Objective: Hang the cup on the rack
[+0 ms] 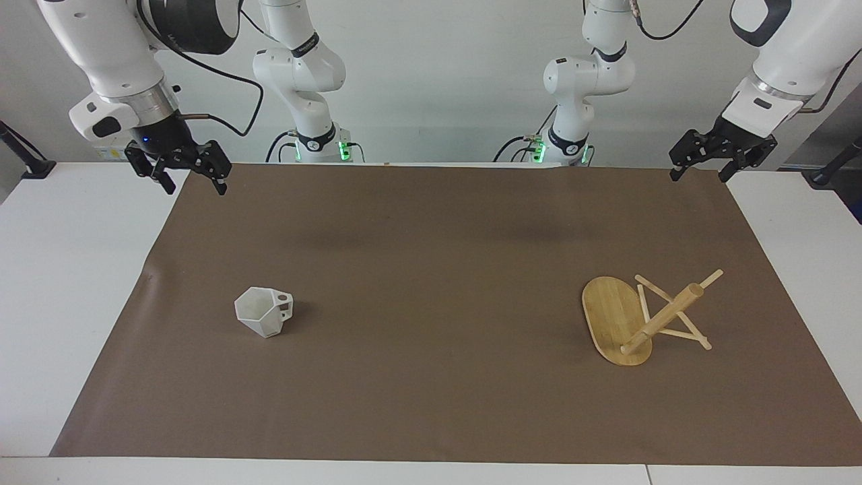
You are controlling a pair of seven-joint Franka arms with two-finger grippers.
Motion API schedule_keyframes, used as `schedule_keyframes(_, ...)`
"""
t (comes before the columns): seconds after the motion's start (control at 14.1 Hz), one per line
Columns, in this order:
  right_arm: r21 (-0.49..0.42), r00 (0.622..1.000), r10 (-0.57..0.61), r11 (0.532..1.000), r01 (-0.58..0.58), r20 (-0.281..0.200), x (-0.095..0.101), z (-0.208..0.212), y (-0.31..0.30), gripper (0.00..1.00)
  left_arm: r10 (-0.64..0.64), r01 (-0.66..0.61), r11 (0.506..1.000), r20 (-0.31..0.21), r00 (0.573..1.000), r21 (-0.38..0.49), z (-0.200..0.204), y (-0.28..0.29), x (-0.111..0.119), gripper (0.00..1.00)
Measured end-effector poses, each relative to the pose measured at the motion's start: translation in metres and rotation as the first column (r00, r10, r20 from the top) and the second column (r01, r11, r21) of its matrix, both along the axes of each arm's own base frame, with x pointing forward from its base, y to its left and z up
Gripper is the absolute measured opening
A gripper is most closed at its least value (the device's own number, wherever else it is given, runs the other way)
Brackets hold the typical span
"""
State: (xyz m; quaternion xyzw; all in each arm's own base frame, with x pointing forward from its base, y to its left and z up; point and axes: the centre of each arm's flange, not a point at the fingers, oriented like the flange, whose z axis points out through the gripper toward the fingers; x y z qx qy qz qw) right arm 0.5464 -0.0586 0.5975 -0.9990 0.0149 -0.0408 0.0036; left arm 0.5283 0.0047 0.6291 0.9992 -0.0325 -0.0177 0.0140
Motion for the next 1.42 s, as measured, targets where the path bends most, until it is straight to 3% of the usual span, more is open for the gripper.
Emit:
schedule_keyframes(0.57,-0.008,0.998,0.004,1.000,-0.003,0.068,0.012,-0.072,0.002,1.00,-0.002,0.002,1.000,-0.005,1.000,0.000,-0.002,-0.002,0.000,1.00)
schedule_keyframes(0.99,-0.012,0.997,0.007,1.000,-0.006,0.081,0.050,-0.157,0.002,1.00,-0.010,0.010,1.000,-0.012,1.000,0.001,-0.010,-0.006,-0.004,1.00)
schedule_keyframes(1.42,-0.017,0.993,0.015,1.000,-0.013,0.114,0.066,-0.186,0.005,1.00,-0.010,0.010,1.000,-0.002,1.000,0.001,-0.009,-0.007,-0.006,1.00)
